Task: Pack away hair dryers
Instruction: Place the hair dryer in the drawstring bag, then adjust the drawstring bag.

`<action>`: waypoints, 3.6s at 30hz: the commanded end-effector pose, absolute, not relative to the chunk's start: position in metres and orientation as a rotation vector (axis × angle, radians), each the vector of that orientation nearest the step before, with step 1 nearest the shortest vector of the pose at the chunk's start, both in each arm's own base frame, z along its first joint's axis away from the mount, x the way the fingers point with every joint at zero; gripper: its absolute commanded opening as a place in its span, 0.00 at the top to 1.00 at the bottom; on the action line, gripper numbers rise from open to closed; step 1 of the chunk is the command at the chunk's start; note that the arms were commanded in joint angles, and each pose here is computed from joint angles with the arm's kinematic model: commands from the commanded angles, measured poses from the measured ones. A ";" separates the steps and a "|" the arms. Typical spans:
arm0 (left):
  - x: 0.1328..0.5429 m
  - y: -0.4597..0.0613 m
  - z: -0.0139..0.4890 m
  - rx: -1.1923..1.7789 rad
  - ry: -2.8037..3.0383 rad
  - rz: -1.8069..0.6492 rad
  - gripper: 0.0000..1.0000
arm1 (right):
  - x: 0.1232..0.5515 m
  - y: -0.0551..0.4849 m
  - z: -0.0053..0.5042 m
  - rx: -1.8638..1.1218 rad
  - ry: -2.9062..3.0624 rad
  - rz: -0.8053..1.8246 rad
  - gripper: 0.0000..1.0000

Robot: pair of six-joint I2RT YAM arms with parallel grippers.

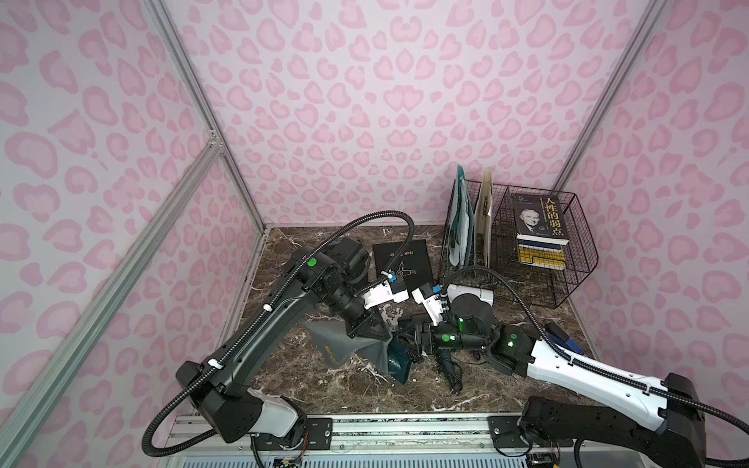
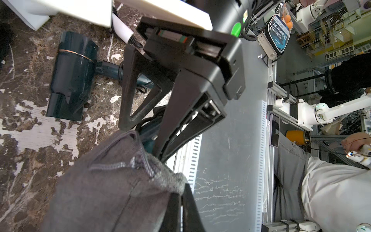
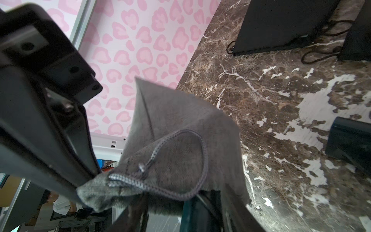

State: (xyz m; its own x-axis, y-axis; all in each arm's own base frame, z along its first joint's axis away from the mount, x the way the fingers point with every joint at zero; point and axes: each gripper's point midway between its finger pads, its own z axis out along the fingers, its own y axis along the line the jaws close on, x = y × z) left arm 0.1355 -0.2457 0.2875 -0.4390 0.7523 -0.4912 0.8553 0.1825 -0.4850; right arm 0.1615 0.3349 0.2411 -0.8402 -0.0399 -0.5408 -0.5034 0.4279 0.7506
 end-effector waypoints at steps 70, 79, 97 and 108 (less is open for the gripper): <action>0.136 -0.262 0.359 1.459 2.175 -1.447 0.98 | 0.154 0.309 0.248 -0.452 1.918 1.342 0.65; 0.132 -0.261 0.368 1.454 2.140 -1.485 0.98 | 0.158 0.312 0.243 -0.453 1.925 1.311 0.64; 0.130 -0.263 0.375 1.400 2.118 -1.622 0.98 | 0.155 0.311 0.263 -0.451 1.796 1.352 0.80; 0.136 -0.259 0.378 1.353 2.113 -1.623 0.98 | 0.164 0.302 0.260 -0.395 1.818 1.275 1.00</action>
State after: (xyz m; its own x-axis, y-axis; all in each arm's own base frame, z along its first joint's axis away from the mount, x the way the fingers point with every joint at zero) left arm 0.1433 -0.2602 0.3681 -0.5537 0.5761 -0.6013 0.7533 0.0388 -0.6565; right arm 0.1603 0.3045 0.2573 -0.5984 0.1910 -0.7781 -0.6731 0.4069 0.6176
